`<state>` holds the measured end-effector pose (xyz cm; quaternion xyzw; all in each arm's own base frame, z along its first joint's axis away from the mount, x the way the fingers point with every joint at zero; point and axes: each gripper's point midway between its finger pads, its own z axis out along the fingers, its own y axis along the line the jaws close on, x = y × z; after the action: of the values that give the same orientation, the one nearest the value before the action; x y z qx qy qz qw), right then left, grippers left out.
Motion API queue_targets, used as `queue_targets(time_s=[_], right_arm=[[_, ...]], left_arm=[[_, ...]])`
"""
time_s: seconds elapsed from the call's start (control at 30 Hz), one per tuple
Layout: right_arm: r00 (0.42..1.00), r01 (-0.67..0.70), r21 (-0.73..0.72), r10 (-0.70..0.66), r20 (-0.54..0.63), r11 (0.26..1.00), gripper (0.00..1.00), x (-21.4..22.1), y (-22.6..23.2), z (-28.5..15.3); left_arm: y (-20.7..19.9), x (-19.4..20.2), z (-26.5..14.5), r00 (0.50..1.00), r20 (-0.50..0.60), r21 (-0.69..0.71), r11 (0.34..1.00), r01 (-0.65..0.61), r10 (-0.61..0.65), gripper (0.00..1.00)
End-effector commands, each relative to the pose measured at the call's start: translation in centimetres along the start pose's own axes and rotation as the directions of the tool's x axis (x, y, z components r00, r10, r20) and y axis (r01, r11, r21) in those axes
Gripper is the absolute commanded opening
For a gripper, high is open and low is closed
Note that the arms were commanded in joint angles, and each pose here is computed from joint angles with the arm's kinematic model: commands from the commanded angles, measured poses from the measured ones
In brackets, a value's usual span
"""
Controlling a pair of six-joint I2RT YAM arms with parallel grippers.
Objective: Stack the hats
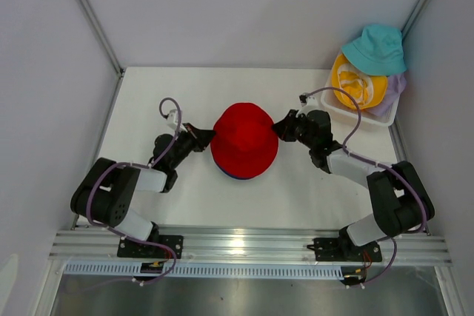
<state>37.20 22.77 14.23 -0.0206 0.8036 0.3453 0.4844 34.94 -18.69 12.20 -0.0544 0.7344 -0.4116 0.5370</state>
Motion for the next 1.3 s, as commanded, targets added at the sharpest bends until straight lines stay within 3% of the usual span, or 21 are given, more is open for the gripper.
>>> queue_targets(time_s=[0.0,0.1,0.17,0.3,0.33,0.4,0.43,0.5,0.53,0.57,0.63,0.73,0.83,0.93,0.97,1.07,1.27], right_arm=[[0.997,0.040,-0.064,-0.035,0.072,0.997,0.10,-3.0,1.3,1.2],[0.997,0.042,-0.075,-0.037,0.064,0.996,0.14,-3.1,1.6,1.4],[0.998,0.032,-0.073,-0.028,0.052,0.997,0.22,-3.0,1.6,1.3],[0.999,-0.001,-0.048,0.003,0.033,0.999,0.47,-4.5,1.3,0.3],[1.000,-0.003,-0.048,0.005,0.029,0.999,0.51,-4.9,1.3,0.1],[1.000,-0.012,-0.007,0.012,0.004,1.000,0.65,-5.8,0.7,-0.6],[1.000,-0.011,0.011,0.011,0.005,1.000,0.71,-6.6,0.6,-1.0],[0.999,-0.037,0.107,0.040,-0.029,0.994,0.82,-8.2,-0.5,-2.2],[0.998,-0.056,0.170,0.061,-0.023,0.984,0.84,-9.5,-1.8,-3.2],[0.996,-0.063,0.202,0.073,-0.044,0.977,0.86,-10.8,-1.8,-4.3],[0.998,-0.066,0.233,0.069,-0.004,0.970,0.91,-13.7,-3.0,-6.2],[0.995,-0.016,0.267,-0.010,0.095,0.964,0.99,-19.0,-2.8,-9.3],[0.971,0.029,0.418,-0.126,0.206,0.908,0.99,-24.3,-5.8,-12.2],[0.934,0.057,0.625,-0.264,0.243,0.779,0.99,-27.7,-10.9,-14.2],[0.902,0.112,0.710,-0.371,0.221,0.695,1.00,-29.3,-12.7,-15.0],[0.860,0.279,0.776,-0.506,0.060,0.566,1.00,-30.0,-16.4,-13.2],[0.827,0.420,0.834,-0.530,-0.188,0.358,0.92,-30.8,-23.2,-9.5]], left_arm=[[-1.2,-3.2,1.4,0.994,0.078,0.028,0.996,-0.082,0.080,0.01],[-1.1,-3.2,1.4,0.994,0.076,0.023,0.997,-0.079,0.077,0.01],[-0.9,-3.2,1.2,0.994,0.079,0.013,0.997,-0.082,0.081,0.04],[-0.9,-3.9,0.8,0.994,0.078,-0.016,0.997,-0.080,0.081,0.18],[-0.7,-3.8,0.8,0.995,0.060,-0.033,0.996,-0.077,0.079,0.28],[-0.8,-4.7,0.4,0.993,0.079,-0.057,0.995,-0.079,0.083,0.37],[-0.5,-4.8,0.2,0.994,0.082,-0.077,0.995,-0.070,0.076,0.51],[-0.6,-5.9,-0.7,0.994,0.096,-0.110,0.993,-0.049,0.059,0.66],[-0.3,-6.4,-1.3,0.992,0.113,-0.141,0.989,-0.041,0.057,0.82],[0.2,-6.4,-1.8,0.994,0.094,-0.189,0.981,-0.029,0.048,0.87],[-0.5,-8.9,-3.2,0.984,0.155,-0.240,0.969,-0.052,0.091,0.99],[-1.4,-12.6,-5.0,0.974,0.183,-0.347,0.936,-0.061,0.131,1.00],[-0.7,-15.5,-7.1,0.970,0.179,-0.487,0.872,-0.055,0.162,1.00],[-1.2,-17.0,-8.3,0.971,0.134,-0.525,0.845,-0.099,0.197,1.00],[-1.8,-17.1,-8.4,0.972,0.121,-0.507,0.854,-0.116,0.203,0.99],[-3.3,-18.0,-8.6,0.967,0.110,-0.473,0.868,-0.154,0.232,0.99],[-3.6,-18.7,-8.5,0.960,0.086,-0.473,0.859,-0.197,0.268,0.99]])
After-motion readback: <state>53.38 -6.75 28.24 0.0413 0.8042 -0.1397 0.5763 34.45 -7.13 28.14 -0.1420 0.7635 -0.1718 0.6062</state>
